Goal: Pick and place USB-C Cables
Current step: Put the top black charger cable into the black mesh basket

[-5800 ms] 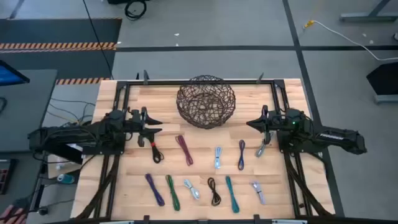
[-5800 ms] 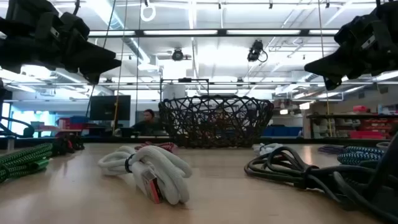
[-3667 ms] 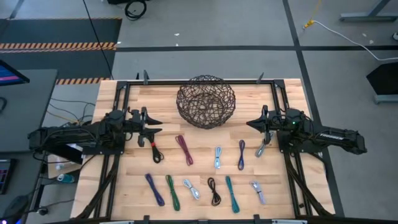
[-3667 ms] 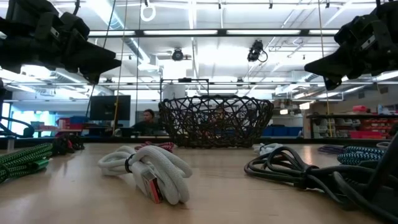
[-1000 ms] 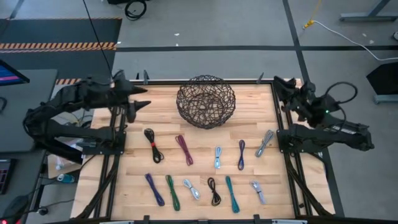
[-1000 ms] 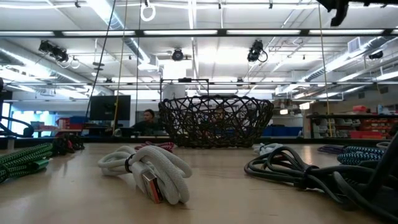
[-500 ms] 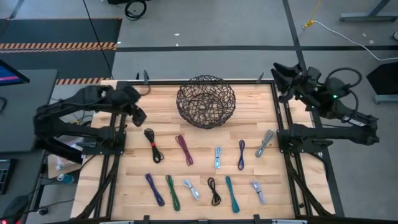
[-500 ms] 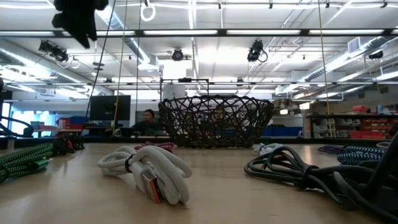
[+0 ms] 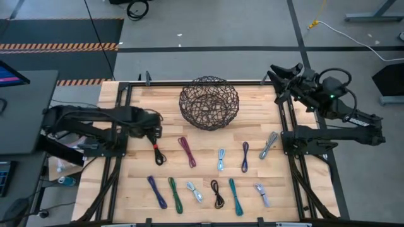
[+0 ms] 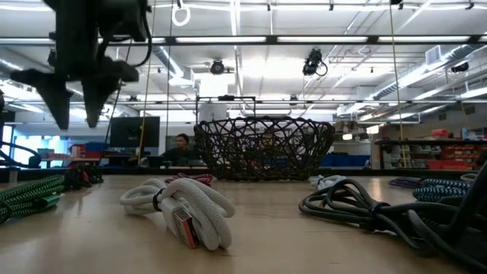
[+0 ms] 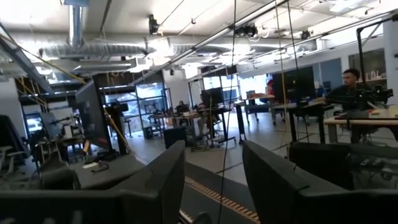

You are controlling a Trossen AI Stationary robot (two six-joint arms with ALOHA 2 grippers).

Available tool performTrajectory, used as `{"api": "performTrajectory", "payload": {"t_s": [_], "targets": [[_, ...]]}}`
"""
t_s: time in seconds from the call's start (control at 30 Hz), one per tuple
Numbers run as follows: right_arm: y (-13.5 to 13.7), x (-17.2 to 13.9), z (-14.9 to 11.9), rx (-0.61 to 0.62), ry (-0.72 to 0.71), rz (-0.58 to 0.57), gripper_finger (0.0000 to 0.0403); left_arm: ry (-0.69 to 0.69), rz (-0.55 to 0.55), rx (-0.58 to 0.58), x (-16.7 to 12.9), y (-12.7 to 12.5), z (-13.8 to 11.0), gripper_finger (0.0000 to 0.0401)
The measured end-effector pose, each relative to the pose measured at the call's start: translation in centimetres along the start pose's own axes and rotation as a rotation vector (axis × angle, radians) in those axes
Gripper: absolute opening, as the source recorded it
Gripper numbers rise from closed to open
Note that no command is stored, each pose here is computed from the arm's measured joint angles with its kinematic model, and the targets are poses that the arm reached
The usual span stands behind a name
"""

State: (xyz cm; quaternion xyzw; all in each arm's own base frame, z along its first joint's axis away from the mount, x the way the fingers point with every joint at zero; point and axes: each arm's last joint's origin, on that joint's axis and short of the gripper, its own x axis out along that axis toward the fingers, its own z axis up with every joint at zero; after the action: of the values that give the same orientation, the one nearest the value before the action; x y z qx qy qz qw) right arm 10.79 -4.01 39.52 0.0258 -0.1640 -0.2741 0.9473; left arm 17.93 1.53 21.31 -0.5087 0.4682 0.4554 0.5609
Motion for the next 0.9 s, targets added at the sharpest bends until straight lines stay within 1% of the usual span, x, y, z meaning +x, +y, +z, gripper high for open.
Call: {"api": "performTrajectory", "payload": {"t_s": [0.1,0.17,0.27,0.33,0.4,0.6,0.73,0.9], "targets": [[0.0,0.0,0.0,-0.012,0.004,0.003,0.0167,0.017,-0.087,-0.036,1.8,-0.7,-0.6,0.0233],[0.1,0.0,0.0,-0.014,0.005,0.024,0.0166,0.02,-0.096,-0.046,2.7,-0.8,-0.9,0.0233],[0.2,0.0,0.0,-0.014,0.006,0.06,0.0166,0.027,-0.027,-0.065,3.3,-0.4,-1.1,0.0233],[0.2,0.0,0.0,-0.014,0.008,0.078,0.0166,0.029,-0.002,-0.061,3.4,-0.2,-1.1,0.0233],[0.3,0.0,0.0,-0.01,0.008,0.089,0.0166,0.027,-0.008,-0.064,3.4,-0.3,-1.2,0.0233],[0.3,0.0,0.0,-0.006,0.01,0.106,0.0166,-0.01,-0.005,-0.131,3.4,-0.2,-1.1,0.0233],[0.3,0.0,-0.1,-0.007,0.011,0.106,0.0166,-0.053,-0.002,-0.134,3.4,-0.2,-0.9,0.0233],[0.3,0.0,-0.1,-0.006,0.01,0.107,0.0165,-0.055,0.02,-0.132,3.7,-0.3,-0.9,0.0233]]}}
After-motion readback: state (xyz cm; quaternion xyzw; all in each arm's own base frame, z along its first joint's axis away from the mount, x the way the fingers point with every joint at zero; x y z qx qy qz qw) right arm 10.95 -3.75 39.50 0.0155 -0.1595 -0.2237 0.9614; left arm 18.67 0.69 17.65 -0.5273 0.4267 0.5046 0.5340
